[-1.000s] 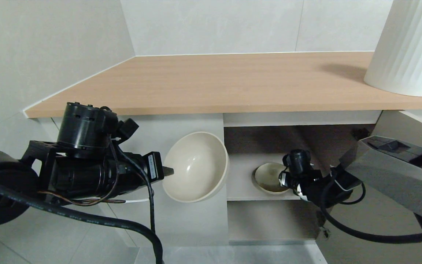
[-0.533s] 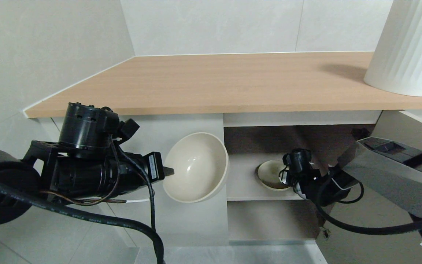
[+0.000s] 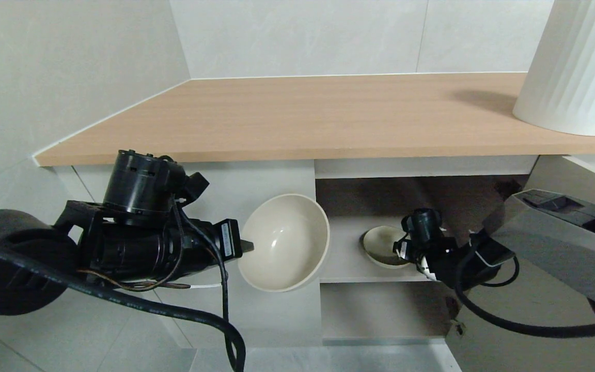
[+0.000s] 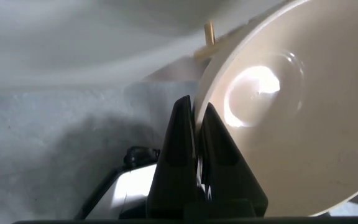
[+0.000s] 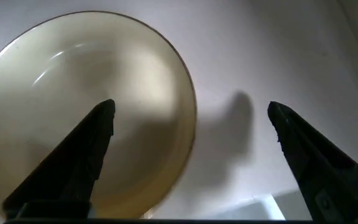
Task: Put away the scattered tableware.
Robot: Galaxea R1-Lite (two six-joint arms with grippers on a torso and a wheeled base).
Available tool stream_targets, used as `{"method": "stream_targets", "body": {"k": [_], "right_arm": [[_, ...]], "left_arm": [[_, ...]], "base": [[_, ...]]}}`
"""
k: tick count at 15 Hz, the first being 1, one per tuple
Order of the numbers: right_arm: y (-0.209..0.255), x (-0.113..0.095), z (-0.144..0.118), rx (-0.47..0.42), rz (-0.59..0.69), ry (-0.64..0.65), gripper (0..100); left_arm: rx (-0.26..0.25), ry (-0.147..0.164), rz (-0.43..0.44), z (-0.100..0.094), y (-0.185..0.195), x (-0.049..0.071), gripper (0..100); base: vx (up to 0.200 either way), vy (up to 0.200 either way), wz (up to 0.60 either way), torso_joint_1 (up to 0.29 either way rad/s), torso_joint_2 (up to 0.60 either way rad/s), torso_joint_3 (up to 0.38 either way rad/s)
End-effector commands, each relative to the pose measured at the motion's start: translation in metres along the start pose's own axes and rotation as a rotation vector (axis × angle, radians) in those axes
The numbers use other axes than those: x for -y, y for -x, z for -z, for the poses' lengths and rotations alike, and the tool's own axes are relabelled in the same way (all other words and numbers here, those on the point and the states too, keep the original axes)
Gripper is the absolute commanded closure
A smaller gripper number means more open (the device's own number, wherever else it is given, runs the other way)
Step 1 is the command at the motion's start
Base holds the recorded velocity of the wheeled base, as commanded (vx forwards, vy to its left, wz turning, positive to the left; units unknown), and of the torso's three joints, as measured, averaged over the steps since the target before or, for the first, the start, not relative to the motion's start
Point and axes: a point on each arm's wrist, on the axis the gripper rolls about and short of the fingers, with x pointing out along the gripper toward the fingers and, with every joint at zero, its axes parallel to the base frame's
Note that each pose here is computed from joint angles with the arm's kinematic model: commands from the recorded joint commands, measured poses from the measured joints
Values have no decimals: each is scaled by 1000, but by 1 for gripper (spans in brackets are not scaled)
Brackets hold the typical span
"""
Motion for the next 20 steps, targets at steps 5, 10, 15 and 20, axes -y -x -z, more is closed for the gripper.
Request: {"method": "stream_targets", "body": {"k": [5,10,15,20], "right_arm": [[150,-6,-39,-140,-451,78,0],[214,-8,-33,-242,-690,161,0],[233,-19,-5,-294,-749,291,0],[220,-33,21,-307,-648,366,0]], "left_arm": [[-139,-67,-219,41,-63,-1,100],[-168,-202,-367,61,-81,-11,100],[-190,-252,-339,71,-81,0,100],[-168,-292,-282,75,-63,16,100]], "base": [[0,0,0,0,0,0],[0,0,0,0,0,0],[0,0,0,0,0,0],[0,0,0,0,0,0]]}}
